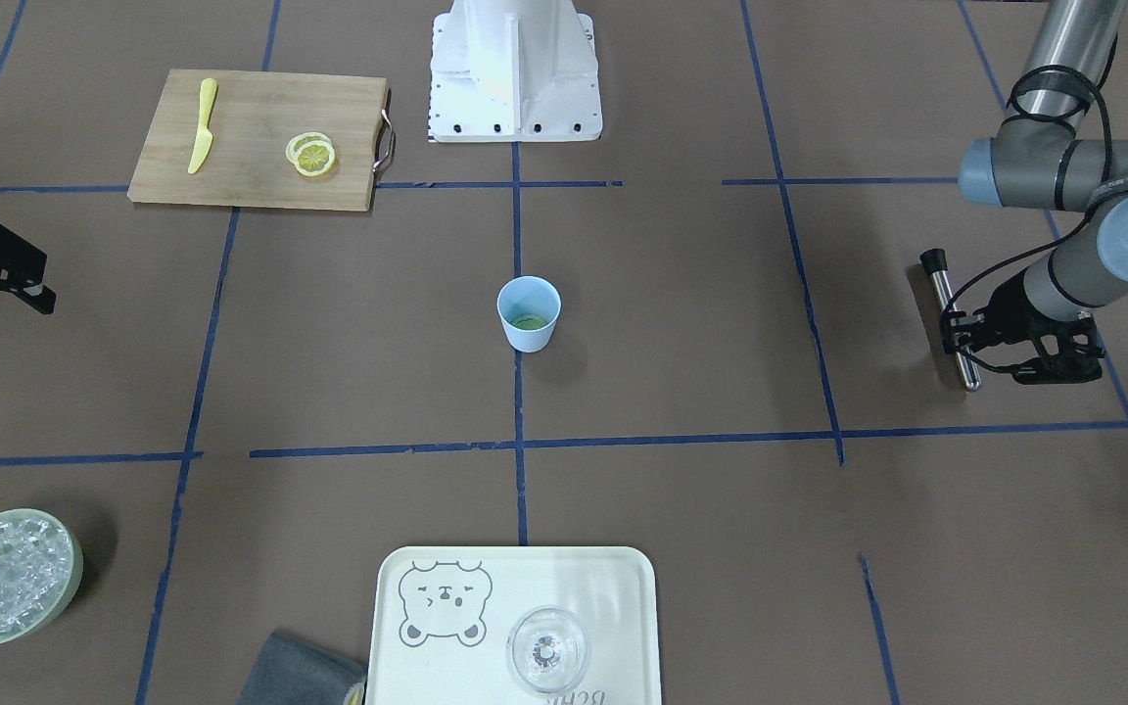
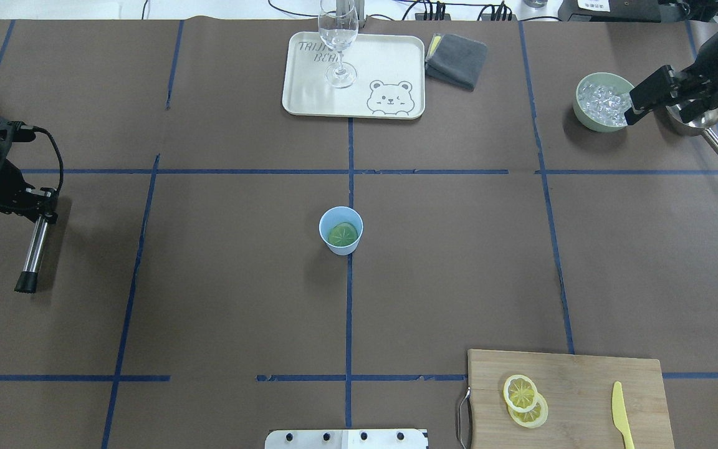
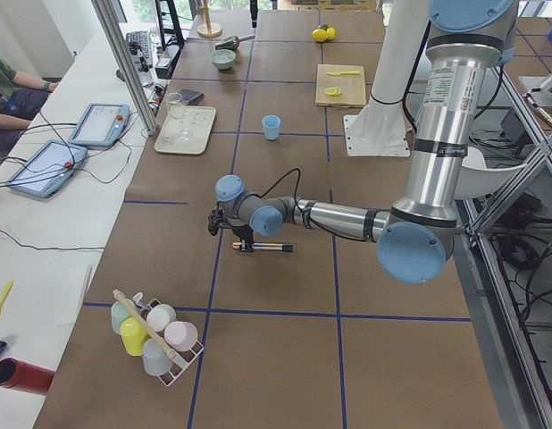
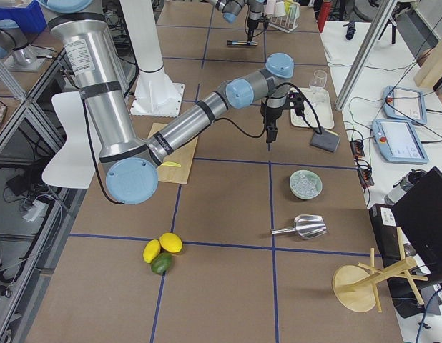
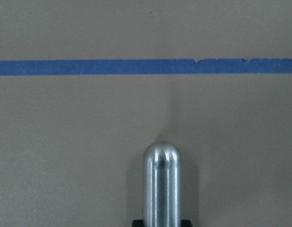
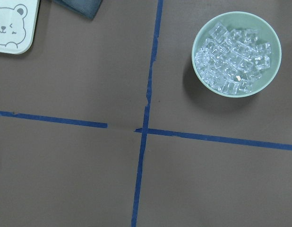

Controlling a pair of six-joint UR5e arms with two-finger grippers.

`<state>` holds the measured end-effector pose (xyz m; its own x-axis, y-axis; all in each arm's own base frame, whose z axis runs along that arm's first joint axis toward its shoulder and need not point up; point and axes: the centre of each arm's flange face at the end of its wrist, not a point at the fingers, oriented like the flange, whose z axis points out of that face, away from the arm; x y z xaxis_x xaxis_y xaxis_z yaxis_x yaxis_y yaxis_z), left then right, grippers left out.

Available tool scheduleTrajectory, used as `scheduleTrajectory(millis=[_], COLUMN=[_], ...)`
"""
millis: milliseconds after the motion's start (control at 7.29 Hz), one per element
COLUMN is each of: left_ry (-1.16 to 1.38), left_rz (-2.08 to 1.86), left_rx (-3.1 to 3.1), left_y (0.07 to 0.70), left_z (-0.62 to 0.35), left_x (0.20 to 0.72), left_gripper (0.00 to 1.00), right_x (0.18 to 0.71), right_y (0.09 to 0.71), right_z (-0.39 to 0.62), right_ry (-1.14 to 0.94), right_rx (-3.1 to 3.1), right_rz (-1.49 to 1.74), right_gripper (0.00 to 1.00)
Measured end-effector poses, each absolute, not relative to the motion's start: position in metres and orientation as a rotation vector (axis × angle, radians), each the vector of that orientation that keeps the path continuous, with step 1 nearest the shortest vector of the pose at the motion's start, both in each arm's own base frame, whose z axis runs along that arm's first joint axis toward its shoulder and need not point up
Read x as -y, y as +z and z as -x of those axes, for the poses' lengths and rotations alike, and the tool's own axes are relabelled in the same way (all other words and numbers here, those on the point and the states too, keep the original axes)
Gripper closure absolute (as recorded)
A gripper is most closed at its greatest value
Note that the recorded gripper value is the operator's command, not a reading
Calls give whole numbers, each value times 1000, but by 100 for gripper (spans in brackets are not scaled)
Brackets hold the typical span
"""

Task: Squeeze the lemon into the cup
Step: 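Grasp the metal muddler rod upright with the left gripper, then carry the muddler with the left gripper over the blue cup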

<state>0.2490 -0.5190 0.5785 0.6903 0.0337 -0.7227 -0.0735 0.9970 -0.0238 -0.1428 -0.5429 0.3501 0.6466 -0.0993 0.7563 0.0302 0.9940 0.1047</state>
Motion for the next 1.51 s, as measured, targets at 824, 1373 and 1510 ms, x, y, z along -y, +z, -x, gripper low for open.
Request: scheduleTrajectory(millis=[824, 1373, 1510], left_ry=[14, 67, 78], left_rz=[-636, -797, -827], left_rx=[-743, -921, -978], left_y=[340, 215, 188], left_z=[-181, -204, -211], left_x=[492, 492, 493], left_gripper=[100, 100, 100], right_x=[538, 540, 541], right_y=[347, 347, 348], right_z=[141, 141, 137], right_ry=[-70, -66, -61], right_rx=[866, 865, 862], right_rz=[-87, -87, -91], right_gripper=[0, 0, 0])
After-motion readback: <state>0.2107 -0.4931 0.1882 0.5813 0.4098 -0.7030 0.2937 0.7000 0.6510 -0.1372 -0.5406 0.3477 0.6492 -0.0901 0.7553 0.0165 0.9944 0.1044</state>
